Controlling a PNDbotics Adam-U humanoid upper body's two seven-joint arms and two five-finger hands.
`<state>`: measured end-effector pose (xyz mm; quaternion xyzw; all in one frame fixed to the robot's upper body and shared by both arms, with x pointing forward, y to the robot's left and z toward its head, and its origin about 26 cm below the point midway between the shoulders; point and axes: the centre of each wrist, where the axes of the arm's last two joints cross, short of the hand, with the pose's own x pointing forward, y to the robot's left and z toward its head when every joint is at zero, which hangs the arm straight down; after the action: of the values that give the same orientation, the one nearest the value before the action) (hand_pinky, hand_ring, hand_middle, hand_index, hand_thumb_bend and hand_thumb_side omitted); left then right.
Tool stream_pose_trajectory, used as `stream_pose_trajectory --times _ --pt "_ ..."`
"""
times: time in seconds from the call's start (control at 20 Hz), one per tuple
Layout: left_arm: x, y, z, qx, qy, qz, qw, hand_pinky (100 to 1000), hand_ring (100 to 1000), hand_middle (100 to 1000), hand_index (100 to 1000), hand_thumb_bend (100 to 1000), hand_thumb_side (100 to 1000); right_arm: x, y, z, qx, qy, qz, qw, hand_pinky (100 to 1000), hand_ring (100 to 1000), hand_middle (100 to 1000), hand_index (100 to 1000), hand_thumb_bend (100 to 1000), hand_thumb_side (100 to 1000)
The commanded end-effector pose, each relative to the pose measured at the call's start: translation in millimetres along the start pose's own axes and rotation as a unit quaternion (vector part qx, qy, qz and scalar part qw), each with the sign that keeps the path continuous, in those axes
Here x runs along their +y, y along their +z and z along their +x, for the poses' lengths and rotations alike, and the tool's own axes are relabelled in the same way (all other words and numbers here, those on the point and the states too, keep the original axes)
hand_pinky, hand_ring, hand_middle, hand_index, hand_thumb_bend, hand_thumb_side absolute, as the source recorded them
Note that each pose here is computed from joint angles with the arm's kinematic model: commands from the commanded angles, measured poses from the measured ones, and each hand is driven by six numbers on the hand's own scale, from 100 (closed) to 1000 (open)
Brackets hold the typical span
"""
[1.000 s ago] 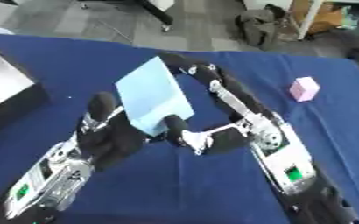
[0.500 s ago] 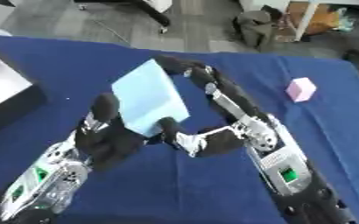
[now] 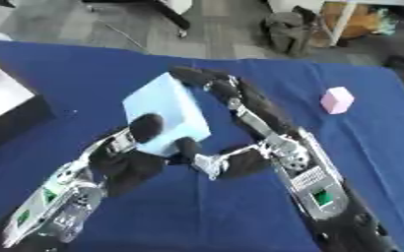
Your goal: Pick up the objects with one hand, pass them to the other hand, and then place them into the box on the other side of the table.
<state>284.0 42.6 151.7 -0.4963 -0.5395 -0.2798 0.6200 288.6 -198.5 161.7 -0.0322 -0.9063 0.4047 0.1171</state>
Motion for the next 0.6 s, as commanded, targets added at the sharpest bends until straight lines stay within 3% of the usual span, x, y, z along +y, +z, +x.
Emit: stream_pose_trajectory --times 0.05,0.6 --pt "-6.7 -6.0 3.8 -0.001 0.015 -0.001 1.000 540 355 260 484 654 361 -7.7 -2.4 1.3 -0.015 0.022 0.002 1.000 831 773 476 946 100 398" --pt "-3.7 -7.4 -2.9 0.016 0.052 0.045 0.998 518 307 197 412 593 346 -6.3 -2.2 1.6 -0.056 0.016 -0.001 0.998 824 776 566 950 100 342"
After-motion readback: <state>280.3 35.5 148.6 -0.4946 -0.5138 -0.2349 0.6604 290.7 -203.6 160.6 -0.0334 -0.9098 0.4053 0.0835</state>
